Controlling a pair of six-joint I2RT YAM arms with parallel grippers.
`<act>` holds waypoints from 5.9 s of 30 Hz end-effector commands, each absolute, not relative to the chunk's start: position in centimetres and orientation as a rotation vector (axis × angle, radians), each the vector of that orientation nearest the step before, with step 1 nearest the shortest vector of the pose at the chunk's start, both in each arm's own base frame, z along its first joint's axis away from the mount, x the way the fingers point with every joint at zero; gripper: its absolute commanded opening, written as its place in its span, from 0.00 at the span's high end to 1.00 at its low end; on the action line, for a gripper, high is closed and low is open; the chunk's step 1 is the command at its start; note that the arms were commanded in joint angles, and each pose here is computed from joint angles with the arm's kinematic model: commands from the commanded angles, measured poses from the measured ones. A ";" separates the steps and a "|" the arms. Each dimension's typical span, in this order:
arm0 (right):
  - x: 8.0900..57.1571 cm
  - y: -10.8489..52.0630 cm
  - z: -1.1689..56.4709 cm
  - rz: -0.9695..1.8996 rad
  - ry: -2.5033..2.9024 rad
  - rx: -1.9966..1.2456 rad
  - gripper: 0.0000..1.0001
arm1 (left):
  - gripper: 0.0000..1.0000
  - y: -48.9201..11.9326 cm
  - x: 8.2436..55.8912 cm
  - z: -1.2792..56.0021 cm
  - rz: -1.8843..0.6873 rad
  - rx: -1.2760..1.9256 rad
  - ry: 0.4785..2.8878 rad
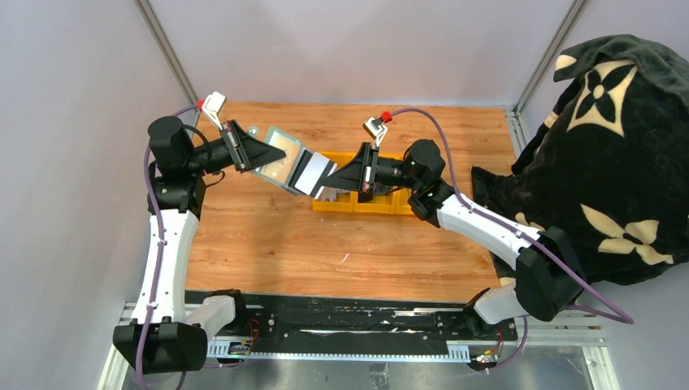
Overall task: Take the credit cards out of the card holder
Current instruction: Remove the credit card from the card holder, then place the credit card in the storage box, then remove the credit card from the card holder.
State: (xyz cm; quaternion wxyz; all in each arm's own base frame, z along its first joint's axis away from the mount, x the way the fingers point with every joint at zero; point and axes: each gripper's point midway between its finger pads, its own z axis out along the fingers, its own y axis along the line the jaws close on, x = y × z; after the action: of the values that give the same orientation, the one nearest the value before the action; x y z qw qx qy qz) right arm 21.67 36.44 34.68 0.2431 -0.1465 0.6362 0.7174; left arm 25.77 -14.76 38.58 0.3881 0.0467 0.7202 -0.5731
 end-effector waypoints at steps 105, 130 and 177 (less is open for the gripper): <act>17.2 36.2 40.8 1.771 1.434 -0.948 0.90 | 1.00 -18.7 16.1 37.2 -1.447 0.739 1.802; 15.7 39.5 41.7 1.596 1.481 -1.378 1.00 | 0.22 -18.7 15.2 37.4 -1.466 0.753 1.787; 15.7 39.0 37.1 1.014 1.449 -1.548 0.37 | 1.00 -17.9 17.6 34.1 -1.373 0.619 2.004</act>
State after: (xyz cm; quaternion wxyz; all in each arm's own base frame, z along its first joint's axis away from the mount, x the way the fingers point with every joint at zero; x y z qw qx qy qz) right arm 17.40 39.16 38.99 0.4082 -0.5492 0.5759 0.4473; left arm 17.93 -17.80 33.15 0.3124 0.2306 0.7638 -0.5156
